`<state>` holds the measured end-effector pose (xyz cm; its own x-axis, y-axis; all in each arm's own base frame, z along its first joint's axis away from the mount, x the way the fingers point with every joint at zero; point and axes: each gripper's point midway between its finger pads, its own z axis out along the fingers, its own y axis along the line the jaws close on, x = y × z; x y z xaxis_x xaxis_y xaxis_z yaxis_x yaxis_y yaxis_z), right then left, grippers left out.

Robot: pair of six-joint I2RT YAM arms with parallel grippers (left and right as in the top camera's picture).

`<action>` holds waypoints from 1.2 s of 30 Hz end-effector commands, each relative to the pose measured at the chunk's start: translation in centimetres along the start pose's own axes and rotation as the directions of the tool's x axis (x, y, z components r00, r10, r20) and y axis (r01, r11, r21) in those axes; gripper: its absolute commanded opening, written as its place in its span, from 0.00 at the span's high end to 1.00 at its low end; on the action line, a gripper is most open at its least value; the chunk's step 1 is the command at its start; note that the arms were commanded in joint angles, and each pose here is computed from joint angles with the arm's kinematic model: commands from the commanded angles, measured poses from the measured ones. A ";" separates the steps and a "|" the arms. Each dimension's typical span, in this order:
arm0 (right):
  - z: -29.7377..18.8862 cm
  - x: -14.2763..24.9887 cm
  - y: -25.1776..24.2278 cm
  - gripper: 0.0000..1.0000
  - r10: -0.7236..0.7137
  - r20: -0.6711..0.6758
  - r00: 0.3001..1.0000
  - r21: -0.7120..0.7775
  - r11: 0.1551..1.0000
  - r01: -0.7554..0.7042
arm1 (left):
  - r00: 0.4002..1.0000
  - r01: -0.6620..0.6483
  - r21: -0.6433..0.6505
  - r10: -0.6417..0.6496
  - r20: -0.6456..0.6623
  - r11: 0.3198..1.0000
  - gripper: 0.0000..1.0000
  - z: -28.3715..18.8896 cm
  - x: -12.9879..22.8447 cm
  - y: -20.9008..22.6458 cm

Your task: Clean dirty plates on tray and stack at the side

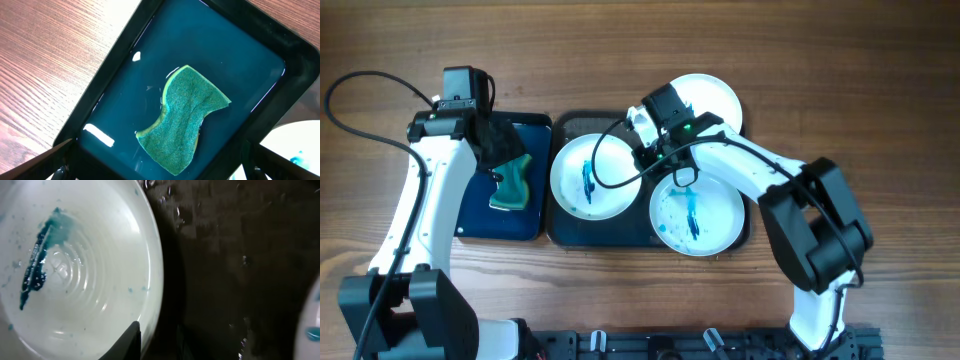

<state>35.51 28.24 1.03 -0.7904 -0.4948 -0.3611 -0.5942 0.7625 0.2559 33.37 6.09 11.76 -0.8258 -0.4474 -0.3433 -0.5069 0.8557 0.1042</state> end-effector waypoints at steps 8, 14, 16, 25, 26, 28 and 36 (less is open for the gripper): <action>0.6 0.2 -2.0 0.96 0.105 -0.011 0.994 0.118 0.988 -0.102 | 0.999 0.019 -0.012 -0.019 -0.025 1.000 0.00 0.1 0.2 0.4; 0.5 0.9 -2.4 0.96 0.138 -0.030 0.990 0.149 0.980 -0.132 | 0.996 -0.014 0.015 0.015 -0.090 1.000 0.00 1.1 1.9 0.0; 0.5 0.8 -2.4 0.96 0.138 -0.026 0.990 0.148 0.980 -0.133 | 0.994 -0.032 0.015 0.033 -0.100 0.999 0.00 1.5 2.0 -0.2; -0.1 -1.1 -4.7 0.96 0.277 0.080 0.958 0.159 0.945 -0.286 | 0.997 -0.042 0.049 0.046 -0.066 0.998 0.06 2.2 1.0 -1.2; -0.1 -1.1 -5.1 0.96 0.296 0.087 0.951 0.170 0.936 -0.307 | 0.997 -0.021 0.047 0.024 -0.069 0.999 0.07 2.2 1.0 -1.2; -0.2 -1.2 -5.1 0.96 0.305 0.095 0.947 0.171 0.933 -0.318 | 0.997 0.017 0.040 -0.014 -0.078 0.999 0.07 2.6 1.2 -1.2; -0.1 -1.3 -5.1 0.96 0.278 0.093 0.956 0.173 0.941 -0.291 | 0.960 -0.053 0.053 0.065 -0.272 0.997 0.23 5.2 5.0 -1.8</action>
<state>39.17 25.38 0.95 -0.9058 -0.2267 -0.3579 -0.3176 0.9224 0.2197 32.59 4.59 7.14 -0.8702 -0.4604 -0.1755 -0.4797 0.8730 0.0883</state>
